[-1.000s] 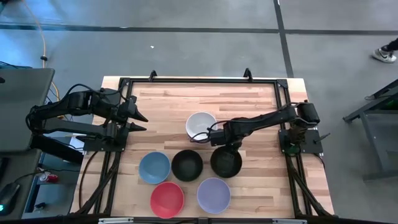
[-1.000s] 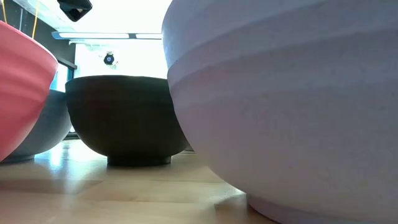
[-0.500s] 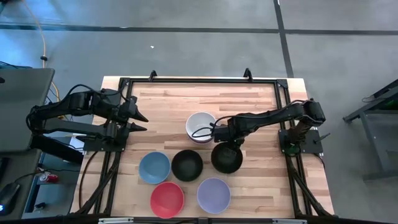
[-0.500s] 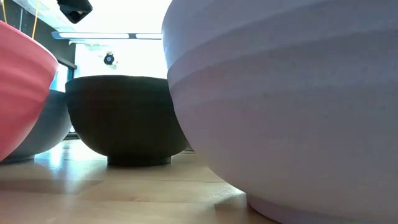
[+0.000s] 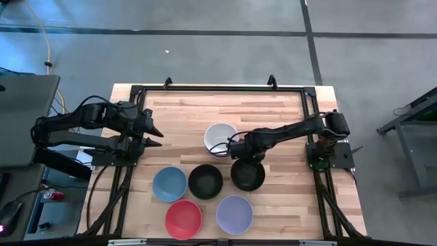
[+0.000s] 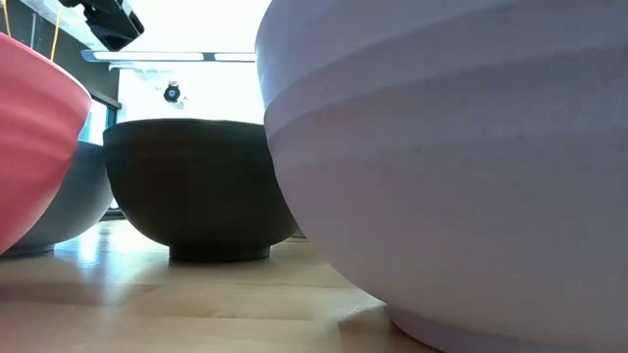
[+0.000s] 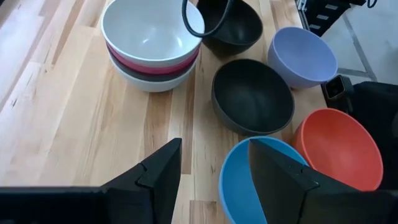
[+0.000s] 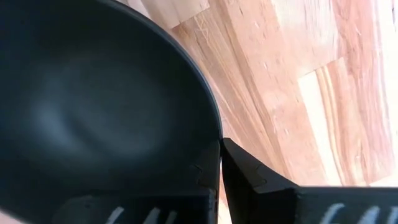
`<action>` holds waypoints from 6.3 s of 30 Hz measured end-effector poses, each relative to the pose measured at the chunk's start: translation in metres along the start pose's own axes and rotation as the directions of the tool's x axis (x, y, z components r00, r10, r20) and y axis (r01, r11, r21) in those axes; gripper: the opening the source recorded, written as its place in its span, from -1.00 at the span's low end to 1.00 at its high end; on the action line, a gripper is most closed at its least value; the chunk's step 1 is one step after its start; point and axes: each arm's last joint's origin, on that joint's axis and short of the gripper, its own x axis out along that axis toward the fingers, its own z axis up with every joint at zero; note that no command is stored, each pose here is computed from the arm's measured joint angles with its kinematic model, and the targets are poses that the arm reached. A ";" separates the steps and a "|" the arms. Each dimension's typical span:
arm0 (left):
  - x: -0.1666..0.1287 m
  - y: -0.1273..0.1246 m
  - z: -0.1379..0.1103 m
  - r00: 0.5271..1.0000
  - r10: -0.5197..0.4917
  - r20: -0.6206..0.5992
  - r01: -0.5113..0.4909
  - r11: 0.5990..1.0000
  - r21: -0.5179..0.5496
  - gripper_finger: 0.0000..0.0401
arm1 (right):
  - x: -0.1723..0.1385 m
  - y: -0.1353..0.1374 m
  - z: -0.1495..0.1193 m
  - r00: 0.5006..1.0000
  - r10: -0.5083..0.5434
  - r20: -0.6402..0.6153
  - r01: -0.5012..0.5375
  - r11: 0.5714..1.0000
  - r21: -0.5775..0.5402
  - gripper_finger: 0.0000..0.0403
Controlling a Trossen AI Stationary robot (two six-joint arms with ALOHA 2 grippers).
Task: Nest bowls inside each other
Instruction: Stack the right black bowl on top of the white bowl
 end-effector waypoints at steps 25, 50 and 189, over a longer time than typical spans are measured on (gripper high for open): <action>-0.004 -0.001 -0.002 1.000 -0.002 0.019 0.002 1.000 0.000 -0.13 | 0.005 0.005 0.005 0.998 0.060 0.007 -0.060 0.998 -0.030 -0.87; -0.004 -0.001 -0.002 1.000 -0.003 0.019 0.003 1.000 -0.001 -0.13 | 0.011 0.008 0.009 0.998 0.056 0.009 -0.056 0.998 -0.038 -0.65; -0.008 0.000 -0.005 0.998 0.053 0.028 -0.055 0.997 0.060 -0.13 | -0.041 -0.125 0.150 0.926 0.375 -0.054 -0.370 0.926 0.082 -1.00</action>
